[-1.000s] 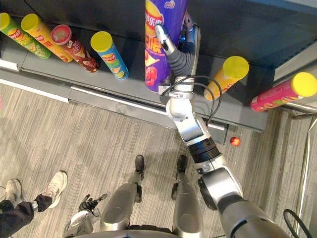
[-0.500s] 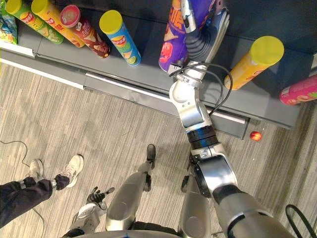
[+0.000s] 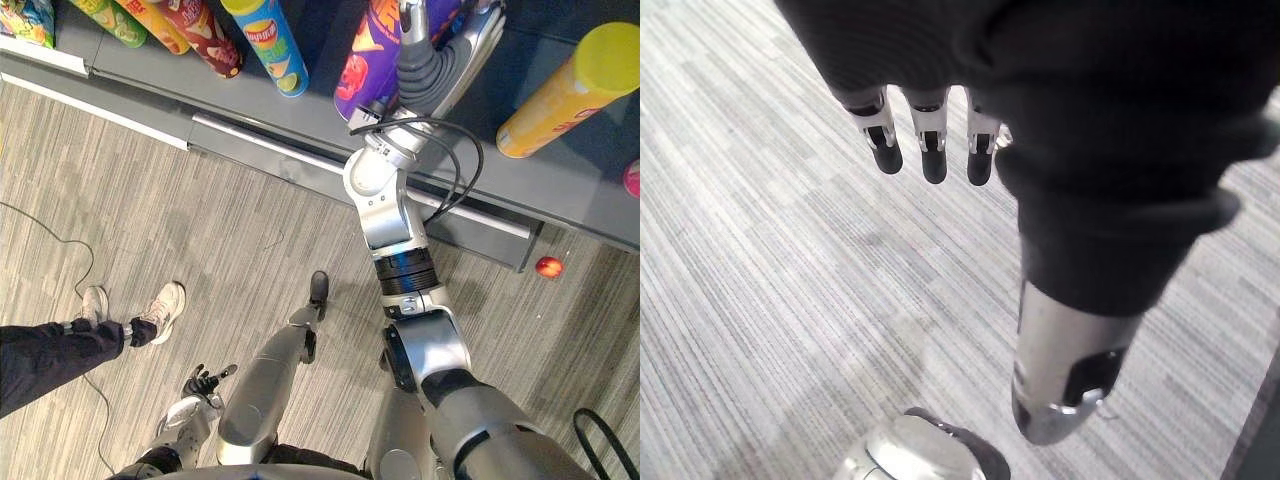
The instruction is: Put the gum and the chips on the shelf.
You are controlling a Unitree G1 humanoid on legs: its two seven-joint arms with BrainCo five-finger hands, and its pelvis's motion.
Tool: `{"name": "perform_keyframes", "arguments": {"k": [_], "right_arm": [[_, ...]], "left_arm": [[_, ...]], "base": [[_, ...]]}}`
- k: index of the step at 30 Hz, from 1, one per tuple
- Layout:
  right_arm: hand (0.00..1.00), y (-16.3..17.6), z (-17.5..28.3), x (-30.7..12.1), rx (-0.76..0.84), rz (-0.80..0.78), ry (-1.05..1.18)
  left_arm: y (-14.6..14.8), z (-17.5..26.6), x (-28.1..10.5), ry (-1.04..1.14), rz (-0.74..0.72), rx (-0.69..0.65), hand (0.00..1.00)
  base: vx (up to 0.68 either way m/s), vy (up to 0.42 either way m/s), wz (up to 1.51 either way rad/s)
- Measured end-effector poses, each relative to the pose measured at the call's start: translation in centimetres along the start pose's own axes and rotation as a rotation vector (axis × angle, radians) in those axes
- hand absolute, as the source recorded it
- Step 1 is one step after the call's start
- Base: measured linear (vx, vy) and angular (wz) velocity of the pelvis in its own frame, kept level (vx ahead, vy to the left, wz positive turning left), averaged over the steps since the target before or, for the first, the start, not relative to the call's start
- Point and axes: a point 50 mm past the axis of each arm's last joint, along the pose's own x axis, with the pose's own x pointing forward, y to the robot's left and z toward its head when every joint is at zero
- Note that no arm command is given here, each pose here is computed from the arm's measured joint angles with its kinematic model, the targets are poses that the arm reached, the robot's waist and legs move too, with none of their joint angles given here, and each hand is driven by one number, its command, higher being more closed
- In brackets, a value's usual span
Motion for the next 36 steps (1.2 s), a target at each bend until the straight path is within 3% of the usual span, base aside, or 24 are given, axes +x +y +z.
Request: {"name": "perform_keyframes", "arguments": {"k": [5, 12, 36], "right_arm": [[1.0, -0.9, 3.8, 0.6, 0.134, -0.107, -0.093], [1.0, -1.1, 5.1, 0.2, 0.163, -0.117, -0.145], [1.0, 0.1, 3.5, 2.7, 0.034, -0.13, -0.198]], "left_arm": [[-1.4, 1.3, -0.3, -0.051, -0.018, -0.144, 0.0], [-2.4, 2.4, -0.5, -0.091, -0.04, -0.247, 0.0], [-2.9, 3.4, -0.6, -0.148, -0.104, -0.278, 0.0]], "base": [[-0.03, -0.038, 0.05], [0.02, -0.006, 0.0], [0.05, -0.023, 0.09]]}}
